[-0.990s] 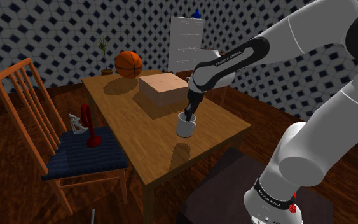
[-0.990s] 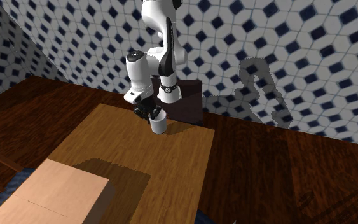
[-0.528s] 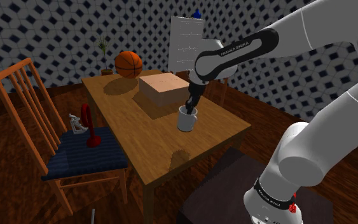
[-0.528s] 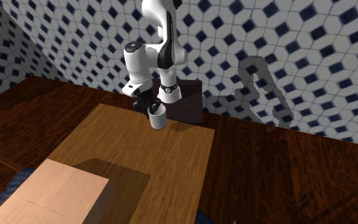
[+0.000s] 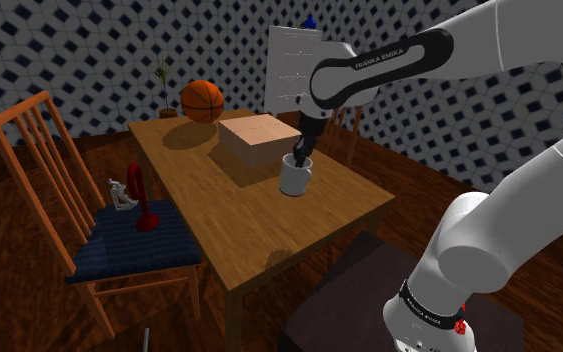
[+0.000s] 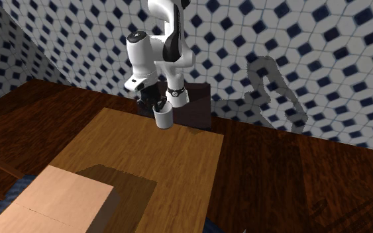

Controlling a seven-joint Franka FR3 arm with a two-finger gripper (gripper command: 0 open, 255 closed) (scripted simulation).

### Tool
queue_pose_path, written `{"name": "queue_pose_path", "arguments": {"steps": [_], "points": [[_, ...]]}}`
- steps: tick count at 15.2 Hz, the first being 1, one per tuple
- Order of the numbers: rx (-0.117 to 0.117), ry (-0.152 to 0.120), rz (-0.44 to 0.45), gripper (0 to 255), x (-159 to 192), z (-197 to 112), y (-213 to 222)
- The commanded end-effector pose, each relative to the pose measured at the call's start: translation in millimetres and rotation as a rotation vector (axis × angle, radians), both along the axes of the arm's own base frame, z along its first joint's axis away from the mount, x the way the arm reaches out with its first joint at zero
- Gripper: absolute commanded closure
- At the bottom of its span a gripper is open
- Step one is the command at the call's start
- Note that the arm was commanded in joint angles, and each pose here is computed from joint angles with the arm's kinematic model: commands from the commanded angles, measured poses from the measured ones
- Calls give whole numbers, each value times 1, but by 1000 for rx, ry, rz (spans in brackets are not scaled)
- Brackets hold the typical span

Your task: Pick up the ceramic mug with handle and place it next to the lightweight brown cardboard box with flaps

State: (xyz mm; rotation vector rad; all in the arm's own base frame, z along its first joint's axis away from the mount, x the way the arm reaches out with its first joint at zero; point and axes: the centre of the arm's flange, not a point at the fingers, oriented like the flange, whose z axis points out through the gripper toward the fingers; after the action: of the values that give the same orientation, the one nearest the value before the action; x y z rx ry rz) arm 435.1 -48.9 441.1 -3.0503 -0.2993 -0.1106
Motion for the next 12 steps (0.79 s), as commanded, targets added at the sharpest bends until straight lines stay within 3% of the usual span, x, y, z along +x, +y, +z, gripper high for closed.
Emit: {"name": "queue_pose_path", "arguments": {"steps": [1,10,12], "points": [[0,0,0,255,-1,12,0],[0,0,0,255,-1,59,0],[0,0,0,255,18,59,-18]]}}
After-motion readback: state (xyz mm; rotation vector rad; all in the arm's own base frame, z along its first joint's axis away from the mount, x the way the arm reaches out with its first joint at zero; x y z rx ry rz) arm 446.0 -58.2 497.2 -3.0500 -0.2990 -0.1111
